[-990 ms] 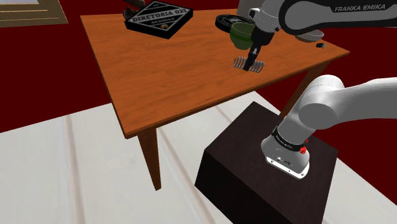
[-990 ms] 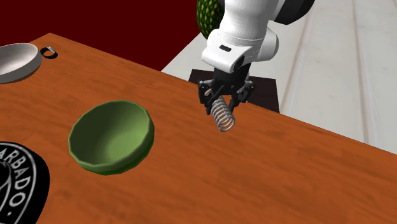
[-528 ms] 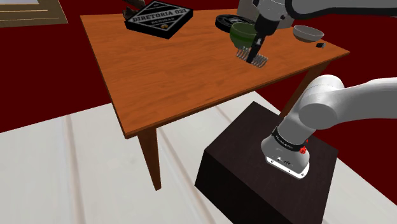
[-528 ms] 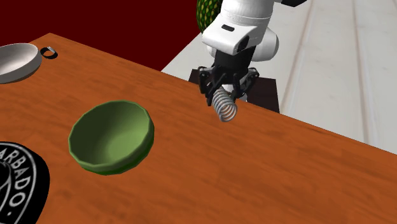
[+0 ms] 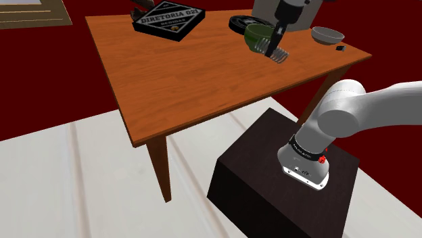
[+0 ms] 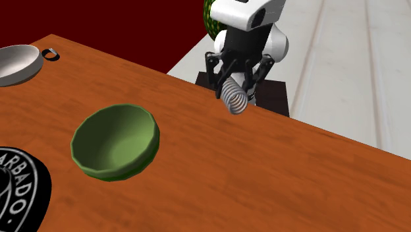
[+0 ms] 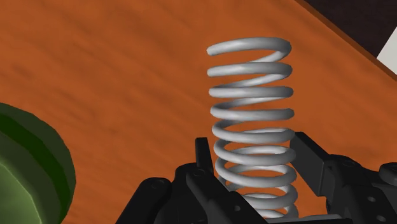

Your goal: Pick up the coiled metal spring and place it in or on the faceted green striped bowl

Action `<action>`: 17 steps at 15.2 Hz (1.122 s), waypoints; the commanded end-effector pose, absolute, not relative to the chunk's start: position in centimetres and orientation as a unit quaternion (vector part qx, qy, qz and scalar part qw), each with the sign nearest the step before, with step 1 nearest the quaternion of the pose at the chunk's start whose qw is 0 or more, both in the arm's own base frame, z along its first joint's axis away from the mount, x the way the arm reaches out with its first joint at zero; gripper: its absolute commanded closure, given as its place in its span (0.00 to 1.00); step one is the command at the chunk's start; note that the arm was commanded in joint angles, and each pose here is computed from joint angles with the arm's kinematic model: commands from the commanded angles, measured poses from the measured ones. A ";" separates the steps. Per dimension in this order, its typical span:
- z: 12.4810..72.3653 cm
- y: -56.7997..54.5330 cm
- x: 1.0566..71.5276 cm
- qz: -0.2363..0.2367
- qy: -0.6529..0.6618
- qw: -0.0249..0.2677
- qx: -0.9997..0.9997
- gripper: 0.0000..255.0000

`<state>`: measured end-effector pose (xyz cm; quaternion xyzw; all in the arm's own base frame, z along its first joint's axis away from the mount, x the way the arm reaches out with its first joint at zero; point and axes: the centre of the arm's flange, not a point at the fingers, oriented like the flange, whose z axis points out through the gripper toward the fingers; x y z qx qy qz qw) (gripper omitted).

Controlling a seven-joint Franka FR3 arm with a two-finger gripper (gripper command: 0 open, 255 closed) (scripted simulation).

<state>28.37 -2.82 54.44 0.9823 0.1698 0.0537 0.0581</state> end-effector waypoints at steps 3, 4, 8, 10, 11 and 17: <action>56.6 -3.0 28.3 0.054 0.170 0.058 0.982 1.00; 57.1 -3.0 28.3 0.054 0.170 0.058 0.982 1.00; 59.2 -3.0 28.3 0.054 0.170 0.058 0.982 1.00; 60.3 -3.0 28.3 0.054 0.170 0.058 0.982 1.00; 60.8 -3.0 28.3 0.054 0.170 0.058 0.982 1.00; 63.0 -4.1 29.1 0.054 0.170 0.058 0.982 1.00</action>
